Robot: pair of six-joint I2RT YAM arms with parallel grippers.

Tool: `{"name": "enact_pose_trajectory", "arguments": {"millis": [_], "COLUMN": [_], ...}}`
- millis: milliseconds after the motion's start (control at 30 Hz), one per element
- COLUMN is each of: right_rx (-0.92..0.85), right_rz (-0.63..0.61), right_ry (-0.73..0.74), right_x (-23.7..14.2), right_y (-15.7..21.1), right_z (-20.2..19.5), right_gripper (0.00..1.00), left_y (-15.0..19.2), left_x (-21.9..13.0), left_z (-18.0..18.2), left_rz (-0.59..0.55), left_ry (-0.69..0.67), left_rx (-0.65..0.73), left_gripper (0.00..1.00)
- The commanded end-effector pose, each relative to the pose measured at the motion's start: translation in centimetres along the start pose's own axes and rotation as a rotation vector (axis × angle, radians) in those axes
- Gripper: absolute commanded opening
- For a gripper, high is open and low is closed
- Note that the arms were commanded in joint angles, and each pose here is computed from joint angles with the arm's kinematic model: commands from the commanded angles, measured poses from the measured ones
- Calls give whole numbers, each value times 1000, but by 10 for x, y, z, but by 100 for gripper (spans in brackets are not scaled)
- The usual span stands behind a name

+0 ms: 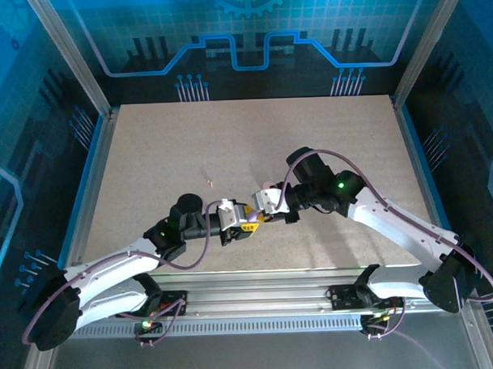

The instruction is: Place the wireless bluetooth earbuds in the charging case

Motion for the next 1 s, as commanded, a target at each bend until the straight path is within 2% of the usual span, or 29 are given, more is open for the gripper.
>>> {"name": "enact_pose_trajectory", "arguments": {"millis": [0,233,467,533,600,700,967], "right_rx": [-6,0,3,6,22,34,71], "right_rz": [-7,15,26,31,36,39,49], "right_ry": [-20,-22,-16,1,38,66,149], "right_x": [5,8,9,9,10,10,0], "right_y": [0,4,5,6,7,10,13], "right_z": [3,4,3,2,0,-1,-8], "right_gripper": [13,13,13,18,33,43,46], "left_y": [-17,-18,-18,-19,-18,-18,-16], "left_x": [0,-1,0,1,1,1,1], "left_z": [2,2,2,3,2,2,2], "left_rz": [-57,-62,-44,-35,-35,-36,-29], "left_ry": [16,19,25,24,23,24,30], "left_rx": [13,9,1,0,2,0,-2], "left_gripper": [38,32,17,15,15,15,14]}}
Point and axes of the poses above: each hand's point on the last joint's axis, 136 mm out from that joint toward the fingers, its own x axis out along the fingers, its own z axis along the line the jaws close on, y = z × x, the point moved 10 cm from there along -x, back along the fingers, and after that the axes turned 6 degrees about -x, right-handed, at the moved point
